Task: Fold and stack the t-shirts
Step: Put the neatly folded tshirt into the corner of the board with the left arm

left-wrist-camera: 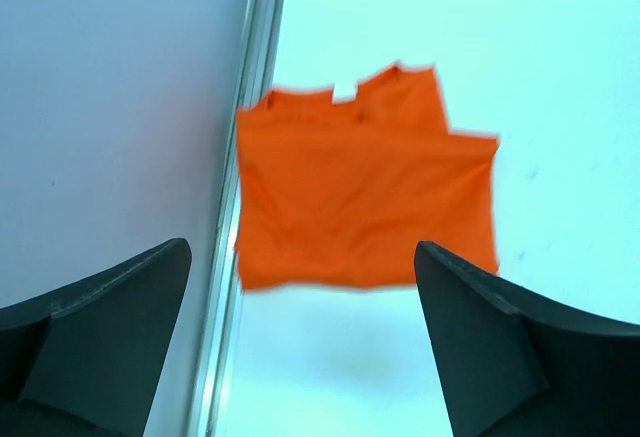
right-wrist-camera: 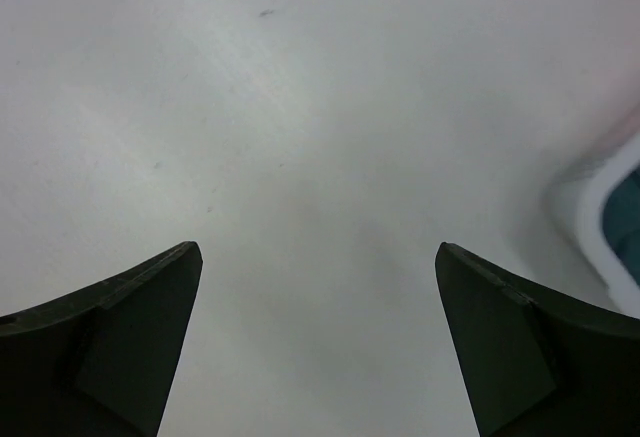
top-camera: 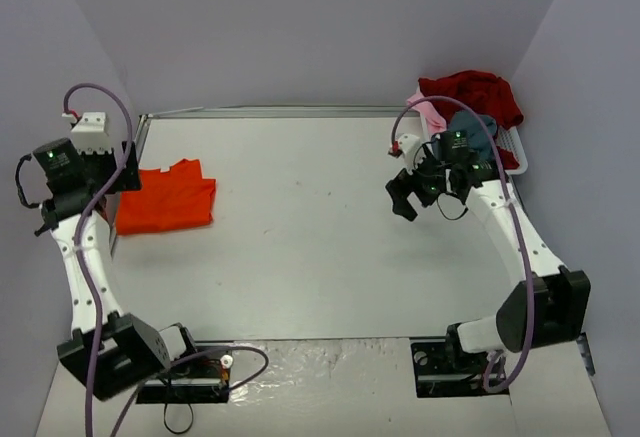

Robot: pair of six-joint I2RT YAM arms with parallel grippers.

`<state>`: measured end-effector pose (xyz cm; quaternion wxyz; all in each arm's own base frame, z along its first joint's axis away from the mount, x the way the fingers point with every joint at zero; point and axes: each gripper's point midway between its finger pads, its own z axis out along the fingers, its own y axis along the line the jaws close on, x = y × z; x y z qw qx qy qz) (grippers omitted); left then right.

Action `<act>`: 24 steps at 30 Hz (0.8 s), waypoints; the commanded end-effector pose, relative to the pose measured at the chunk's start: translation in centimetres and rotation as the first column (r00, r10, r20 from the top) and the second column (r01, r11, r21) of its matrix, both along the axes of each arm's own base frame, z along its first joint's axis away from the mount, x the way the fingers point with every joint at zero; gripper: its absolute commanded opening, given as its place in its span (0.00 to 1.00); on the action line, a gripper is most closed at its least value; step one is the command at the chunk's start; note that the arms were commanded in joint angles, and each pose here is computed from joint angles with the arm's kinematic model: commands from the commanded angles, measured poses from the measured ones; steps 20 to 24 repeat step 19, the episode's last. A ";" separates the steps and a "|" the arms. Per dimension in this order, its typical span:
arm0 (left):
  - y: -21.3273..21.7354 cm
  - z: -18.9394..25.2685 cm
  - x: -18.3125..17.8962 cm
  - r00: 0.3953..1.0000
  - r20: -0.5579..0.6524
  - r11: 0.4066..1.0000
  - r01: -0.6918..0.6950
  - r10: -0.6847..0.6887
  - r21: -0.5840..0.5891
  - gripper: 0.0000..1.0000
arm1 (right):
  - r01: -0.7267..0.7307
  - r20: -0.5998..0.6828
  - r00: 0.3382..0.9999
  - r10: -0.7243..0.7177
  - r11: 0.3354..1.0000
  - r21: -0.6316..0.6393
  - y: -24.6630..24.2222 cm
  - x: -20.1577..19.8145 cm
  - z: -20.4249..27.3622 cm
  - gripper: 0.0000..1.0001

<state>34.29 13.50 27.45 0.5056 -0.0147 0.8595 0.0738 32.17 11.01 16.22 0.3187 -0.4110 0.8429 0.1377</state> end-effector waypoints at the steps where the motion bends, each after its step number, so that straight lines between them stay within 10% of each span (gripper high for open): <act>1: -3.5 -0.8 -0.3 0.990 0.135 0.994 0.057 -0.044 -0.090 0.94 | 0.162 0.165 0.972 -0.170 0.985 0.058 -2.1 2.4 3.6 1.00; 7: -8.0 -3.3 -1.9 0.945 0.316 0.977 0.139 -0.083 -0.160 0.94 | 0.555 0.371 0.707 -0.602 0.798 0.235 -7.7 5.1 6.8 1.00; 15: -8.6 -4.5 -1.9 0.964 0.243 0.967 0.154 -0.103 -0.202 0.94 | 0.680 0.426 0.506 -0.750 0.650 0.338 -12.2 4.2 8.6 1.00; 24: -8.2 -5.0 -1.9 0.972 0.217 0.971 0.137 -0.094 -0.194 0.94 | 0.696 0.401 0.474 -0.784 0.613 0.374 -13.0 3.8 8.9 1.00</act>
